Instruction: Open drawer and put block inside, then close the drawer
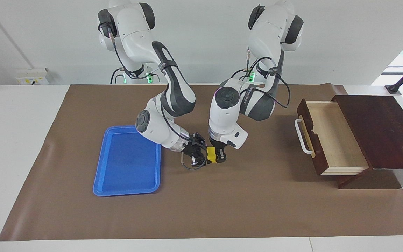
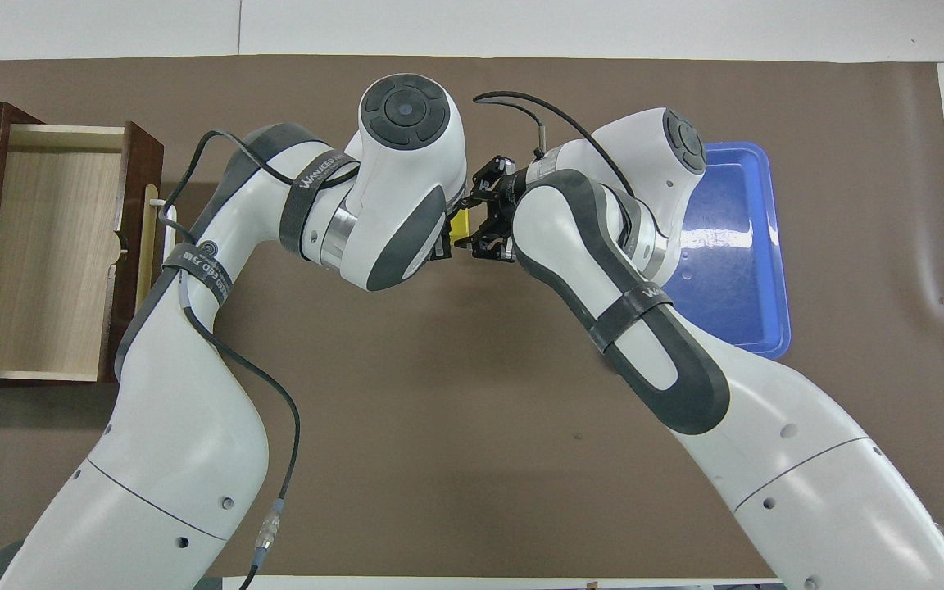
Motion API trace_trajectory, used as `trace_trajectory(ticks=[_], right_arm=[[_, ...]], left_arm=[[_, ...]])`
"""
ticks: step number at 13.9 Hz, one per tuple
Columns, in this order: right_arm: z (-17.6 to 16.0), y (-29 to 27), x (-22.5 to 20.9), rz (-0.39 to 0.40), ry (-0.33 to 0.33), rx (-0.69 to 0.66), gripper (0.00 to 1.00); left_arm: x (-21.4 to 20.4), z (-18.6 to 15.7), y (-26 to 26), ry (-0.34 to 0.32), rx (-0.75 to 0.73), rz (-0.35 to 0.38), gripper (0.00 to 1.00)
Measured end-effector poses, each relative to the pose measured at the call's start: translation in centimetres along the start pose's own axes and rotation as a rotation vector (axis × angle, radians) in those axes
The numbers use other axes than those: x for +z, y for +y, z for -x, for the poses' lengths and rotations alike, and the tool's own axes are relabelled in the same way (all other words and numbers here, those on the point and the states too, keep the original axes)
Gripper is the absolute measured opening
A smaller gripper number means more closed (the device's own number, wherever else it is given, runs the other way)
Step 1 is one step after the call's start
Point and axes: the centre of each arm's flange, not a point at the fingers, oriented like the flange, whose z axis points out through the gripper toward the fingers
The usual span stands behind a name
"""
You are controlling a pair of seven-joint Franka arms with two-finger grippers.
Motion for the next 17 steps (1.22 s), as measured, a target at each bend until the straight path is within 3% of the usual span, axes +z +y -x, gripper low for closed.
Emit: trace_trajectory(ticks=[1, 4, 5, 8, 10, 14, 17], right_arm=[[0.0, -0.1, -0.1, -0.006, 0.0, 0.009, 0.61], [-0.4, -0.8, -1.3, -0.033, -0.003, 0.02, 0.93], [-0.7, -1.0, -1.8, -0.04, -0.003, 0.024, 1.0], [-1.9, -1.9, -4.9, -0.04, -0.006, 0.038, 1.0], [-2.9, -2.4, -9.3, -0.034, 0.052, -0.004, 1.0], [-4.2, -1.2, -19.5, 0.008, 0.227, -0.254, 1.0], [-5.9, 0.7, -26.4, 0.093, 0.354, -0.502, 1.0]], left_arm=[[0.0, 0.0, 0.0, 0.001, 0.0, -0.001, 0.57], [0.1, 0.1, -0.1, 0.003, 0.001, -0.006, 0.56], [0.1, 0.0, -0.1, 0.004, 0.001, -0.006, 0.56], [-0.2, -0.5, 0.1, 0.013, 0.002, -0.01, 0.56], [-3.0, -2.5, 0.9, 0.013, 0.005, 0.0, 0.56], [-12.7, -13.8, 3.1, 0.034, 0.036, -0.031, 0.56], [-16.4, -21.6, 3.8, 0.045, 0.12, -0.075, 0.56]])
